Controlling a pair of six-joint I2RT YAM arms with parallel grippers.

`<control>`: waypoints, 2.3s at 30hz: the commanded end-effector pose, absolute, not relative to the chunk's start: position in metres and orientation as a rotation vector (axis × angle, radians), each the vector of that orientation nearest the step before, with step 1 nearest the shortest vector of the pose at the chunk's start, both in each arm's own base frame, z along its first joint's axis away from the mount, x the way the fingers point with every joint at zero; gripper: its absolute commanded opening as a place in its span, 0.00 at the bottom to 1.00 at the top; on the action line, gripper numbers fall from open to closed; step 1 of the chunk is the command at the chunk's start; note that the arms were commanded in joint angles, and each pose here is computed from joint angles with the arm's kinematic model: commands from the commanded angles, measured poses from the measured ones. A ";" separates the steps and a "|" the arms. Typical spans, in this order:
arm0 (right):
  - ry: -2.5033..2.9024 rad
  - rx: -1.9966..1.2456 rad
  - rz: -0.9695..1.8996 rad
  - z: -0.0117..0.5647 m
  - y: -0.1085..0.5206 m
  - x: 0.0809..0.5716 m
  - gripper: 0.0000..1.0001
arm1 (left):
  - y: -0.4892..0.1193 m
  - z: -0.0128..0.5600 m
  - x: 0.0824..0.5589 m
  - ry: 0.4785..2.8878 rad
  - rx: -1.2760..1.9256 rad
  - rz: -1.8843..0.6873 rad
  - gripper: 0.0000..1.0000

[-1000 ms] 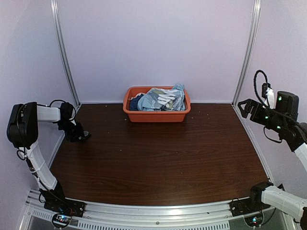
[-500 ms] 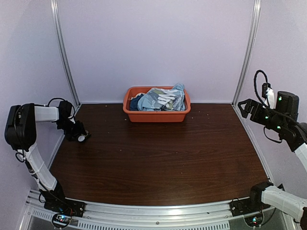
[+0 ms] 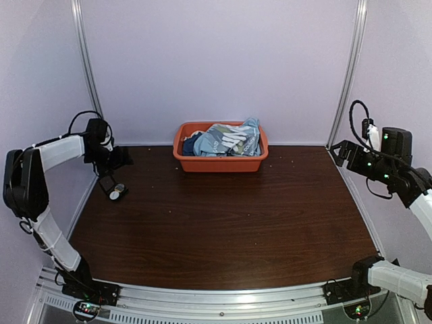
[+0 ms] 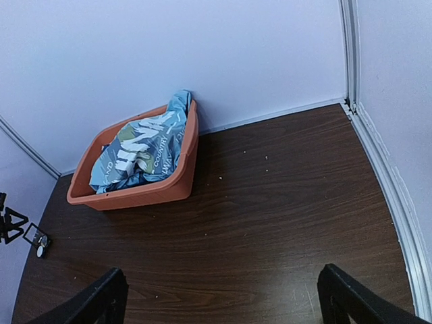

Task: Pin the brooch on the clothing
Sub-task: Pick up the crumpled clothing from the bin.

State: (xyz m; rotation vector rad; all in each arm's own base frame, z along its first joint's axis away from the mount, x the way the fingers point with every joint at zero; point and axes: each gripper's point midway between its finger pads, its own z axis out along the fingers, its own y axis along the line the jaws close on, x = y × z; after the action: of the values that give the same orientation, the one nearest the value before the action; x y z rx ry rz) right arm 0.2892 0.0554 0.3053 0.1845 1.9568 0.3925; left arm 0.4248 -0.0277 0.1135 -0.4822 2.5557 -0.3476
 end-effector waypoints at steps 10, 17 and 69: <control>1.945 0.188 0.442 0.310 0.063 0.294 1.00 | -0.231 0.219 0.559 2.318 0.038 -0.577 0.98; 1.972 0.173 0.443 0.303 0.066 0.294 1.00 | -0.295 0.177 0.592 2.283 0.124 -0.674 0.98; 2.006 0.116 0.522 0.274 0.096 0.313 1.00 | -0.392 0.288 0.561 1.954 0.168 -1.024 0.00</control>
State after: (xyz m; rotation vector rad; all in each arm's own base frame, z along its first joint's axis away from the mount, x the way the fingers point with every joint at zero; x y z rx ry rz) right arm 0.3037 0.0856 0.2814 0.1353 2.0163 0.4899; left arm 0.5860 -0.3649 0.1710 0.1141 2.1851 -0.8741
